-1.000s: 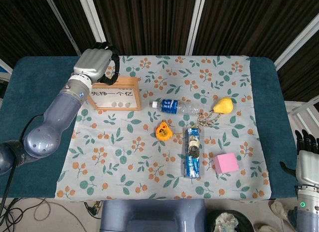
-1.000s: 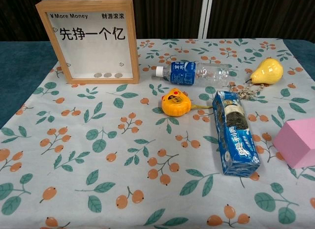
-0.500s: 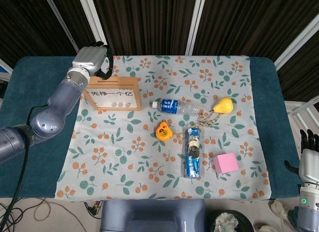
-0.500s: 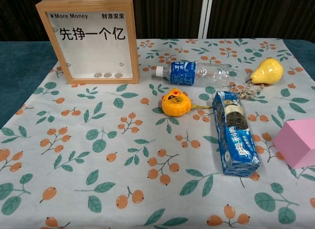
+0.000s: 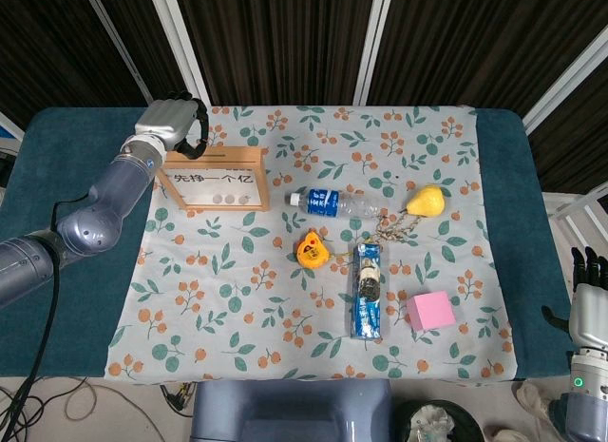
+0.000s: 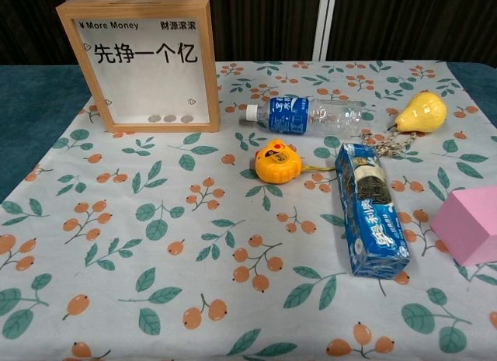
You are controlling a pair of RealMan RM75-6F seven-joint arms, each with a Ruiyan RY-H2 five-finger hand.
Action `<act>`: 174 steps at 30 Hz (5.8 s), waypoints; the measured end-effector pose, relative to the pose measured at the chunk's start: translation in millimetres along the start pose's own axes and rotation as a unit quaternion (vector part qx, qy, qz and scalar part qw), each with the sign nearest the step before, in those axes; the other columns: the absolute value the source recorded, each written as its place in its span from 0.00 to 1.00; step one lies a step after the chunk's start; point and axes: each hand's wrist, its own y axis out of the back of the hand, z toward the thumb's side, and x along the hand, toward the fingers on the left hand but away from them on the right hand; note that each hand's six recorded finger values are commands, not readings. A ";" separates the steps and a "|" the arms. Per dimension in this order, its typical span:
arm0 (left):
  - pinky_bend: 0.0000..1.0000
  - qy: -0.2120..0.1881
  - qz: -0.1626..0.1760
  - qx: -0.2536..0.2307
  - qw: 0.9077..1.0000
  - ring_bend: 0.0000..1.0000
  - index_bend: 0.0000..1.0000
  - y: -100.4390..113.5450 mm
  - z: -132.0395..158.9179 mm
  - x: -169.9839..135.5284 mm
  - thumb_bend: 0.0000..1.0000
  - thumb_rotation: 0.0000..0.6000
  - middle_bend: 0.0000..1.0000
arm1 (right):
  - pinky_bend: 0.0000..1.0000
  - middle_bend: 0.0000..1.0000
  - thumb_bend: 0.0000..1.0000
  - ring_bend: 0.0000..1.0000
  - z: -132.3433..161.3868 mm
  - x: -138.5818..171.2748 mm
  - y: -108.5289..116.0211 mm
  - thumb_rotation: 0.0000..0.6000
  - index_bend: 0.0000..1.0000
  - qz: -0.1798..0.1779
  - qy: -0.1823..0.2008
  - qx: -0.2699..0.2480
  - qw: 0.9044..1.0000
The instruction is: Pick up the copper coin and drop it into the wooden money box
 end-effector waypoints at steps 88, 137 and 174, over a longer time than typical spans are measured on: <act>0.00 0.001 -0.025 0.076 0.997 0.00 0.54 -28.3 7.6 12.0 0.34 1.00 0.14 | 0.00 0.00 0.24 0.00 -11.6 -1.6 8.9 1.00 0.00 -0.009 -0.017 -0.005 1.000; 0.00 0.001 0.008 0.113 0.994 0.00 0.15 -11.2 20.8 -1.0 0.31 1.00 0.07 | 0.00 0.00 0.24 0.00 -16.1 -0.7 17.6 1.00 0.00 -0.022 -0.031 -0.012 0.999; 0.00 -0.021 0.160 0.041 0.986 0.00 0.18 -135.8 -130.0 -218.3 0.31 1.00 0.02 | 0.00 0.00 0.24 0.00 37.4 23.7 31.8 1.00 0.00 -0.031 0.155 -0.074 0.985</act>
